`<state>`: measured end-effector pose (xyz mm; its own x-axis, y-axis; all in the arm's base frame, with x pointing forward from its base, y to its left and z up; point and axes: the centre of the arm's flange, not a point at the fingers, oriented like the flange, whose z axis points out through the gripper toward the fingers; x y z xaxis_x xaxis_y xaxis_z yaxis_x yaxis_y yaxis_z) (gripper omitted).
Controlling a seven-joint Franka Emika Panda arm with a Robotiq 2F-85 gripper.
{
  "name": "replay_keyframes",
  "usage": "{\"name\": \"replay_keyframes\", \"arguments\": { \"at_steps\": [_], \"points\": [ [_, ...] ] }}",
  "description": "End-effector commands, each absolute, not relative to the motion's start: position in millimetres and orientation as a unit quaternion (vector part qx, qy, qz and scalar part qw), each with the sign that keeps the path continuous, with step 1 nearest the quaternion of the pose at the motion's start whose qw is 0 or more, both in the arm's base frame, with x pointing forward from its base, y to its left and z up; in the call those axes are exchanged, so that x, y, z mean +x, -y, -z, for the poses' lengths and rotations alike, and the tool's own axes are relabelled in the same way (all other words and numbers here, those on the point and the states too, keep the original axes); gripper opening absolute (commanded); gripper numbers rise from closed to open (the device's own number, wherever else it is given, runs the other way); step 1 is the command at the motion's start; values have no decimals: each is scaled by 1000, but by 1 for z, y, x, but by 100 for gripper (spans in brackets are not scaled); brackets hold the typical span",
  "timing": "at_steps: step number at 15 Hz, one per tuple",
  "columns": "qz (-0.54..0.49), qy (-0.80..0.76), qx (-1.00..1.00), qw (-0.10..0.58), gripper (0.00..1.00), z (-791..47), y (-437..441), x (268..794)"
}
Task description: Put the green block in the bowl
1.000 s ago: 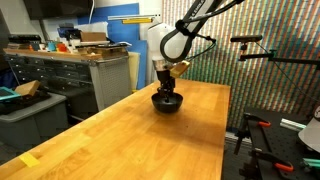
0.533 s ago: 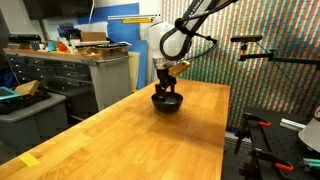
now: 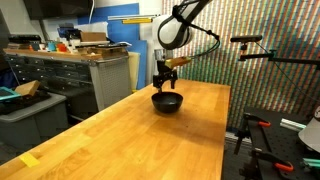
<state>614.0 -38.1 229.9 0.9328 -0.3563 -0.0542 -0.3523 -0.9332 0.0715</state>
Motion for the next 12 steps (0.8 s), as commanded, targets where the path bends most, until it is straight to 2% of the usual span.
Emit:
{"name": "replay_keyframes", "arguments": {
  "at_steps": [1,6,7,12],
  "points": [
    [32,222,975,4,100,-266,42,615],
    [41,233,971,-24,100,-295,37,611],
    [33,223,974,-2,100,-274,40,615],
    [37,226,973,-11,100,-284,36,613]
  ]
}}
